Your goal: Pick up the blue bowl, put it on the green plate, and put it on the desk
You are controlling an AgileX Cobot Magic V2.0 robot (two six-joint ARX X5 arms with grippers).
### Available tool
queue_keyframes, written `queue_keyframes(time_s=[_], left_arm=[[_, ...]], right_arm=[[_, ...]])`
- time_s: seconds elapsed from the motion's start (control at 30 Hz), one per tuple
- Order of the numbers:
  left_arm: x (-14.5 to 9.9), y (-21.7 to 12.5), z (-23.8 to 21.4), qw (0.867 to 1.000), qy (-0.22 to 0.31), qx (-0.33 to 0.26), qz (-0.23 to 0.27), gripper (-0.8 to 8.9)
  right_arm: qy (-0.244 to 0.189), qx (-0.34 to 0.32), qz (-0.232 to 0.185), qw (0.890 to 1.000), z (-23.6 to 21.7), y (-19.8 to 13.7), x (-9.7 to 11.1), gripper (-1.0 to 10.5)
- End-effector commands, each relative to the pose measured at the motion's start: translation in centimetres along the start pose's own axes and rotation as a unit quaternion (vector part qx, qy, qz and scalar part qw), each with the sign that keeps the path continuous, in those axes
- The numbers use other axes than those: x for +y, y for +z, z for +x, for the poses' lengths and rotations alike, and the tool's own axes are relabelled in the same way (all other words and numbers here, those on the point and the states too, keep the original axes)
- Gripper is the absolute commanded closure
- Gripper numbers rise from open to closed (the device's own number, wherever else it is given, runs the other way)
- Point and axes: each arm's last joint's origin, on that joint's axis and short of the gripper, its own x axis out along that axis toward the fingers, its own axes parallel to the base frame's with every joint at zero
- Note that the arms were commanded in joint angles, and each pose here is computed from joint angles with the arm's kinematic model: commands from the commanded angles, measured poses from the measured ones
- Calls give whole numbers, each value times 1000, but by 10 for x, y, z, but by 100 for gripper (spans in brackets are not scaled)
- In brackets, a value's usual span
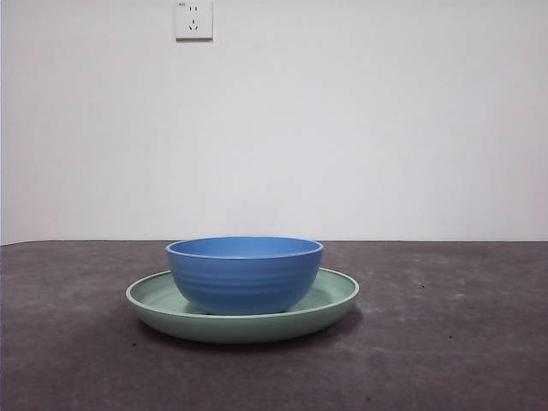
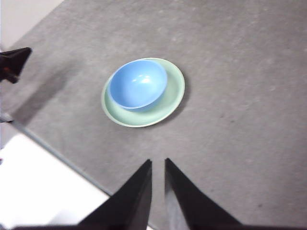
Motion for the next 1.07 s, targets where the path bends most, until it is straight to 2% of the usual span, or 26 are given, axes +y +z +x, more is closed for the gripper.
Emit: queue_keyframes(time_s=[0.03, 0.1, 0.2, 0.33, 0.43, 0.53, 0.63, 0.8, 0.93, 1.07], left_arm=[[0, -7, 2, 1000, 1, 13, -1, 786], [0, -7, 2, 1000, 1, 13, -1, 786], [0, -7, 2, 1000, 1, 13, -1, 786], [0, -7, 2, 1000, 1, 13, -1, 786], [0, -7, 2, 1000, 1, 13, -1, 786], [0, -7, 2, 1000, 1, 13, -1, 786], [0, -7, 2, 1000, 1, 13, -1, 786], [0, -7, 2, 1000, 1, 13, -1, 786], [0, -7, 2, 1000, 1, 13, -1, 786], [0, -7, 2, 1000, 1, 13, -1, 786]], right_arm=[[-13, -22, -64, 998, 5, -4, -3, 908], [-27, -76, -95, 992, 16, -8, -8, 908], [-64, -160, -123, 977, 43, -20, -23, 908], [-97, -258, -143, 951, 87, -48, -46, 908], [-110, -303, -159, 933, 113, -72, -58, 908], [-140, -324, -159, 922, 130, -92, -68, 908], [-170, -317, -143, 922, 142, -109, -77, 908], [-188, -295, -125, 929, 155, -127, -86, 908], [-209, -280, -81, 933, 164, -139, -94, 908], [-236, -271, -43, 932, 169, -146, -99, 908]])
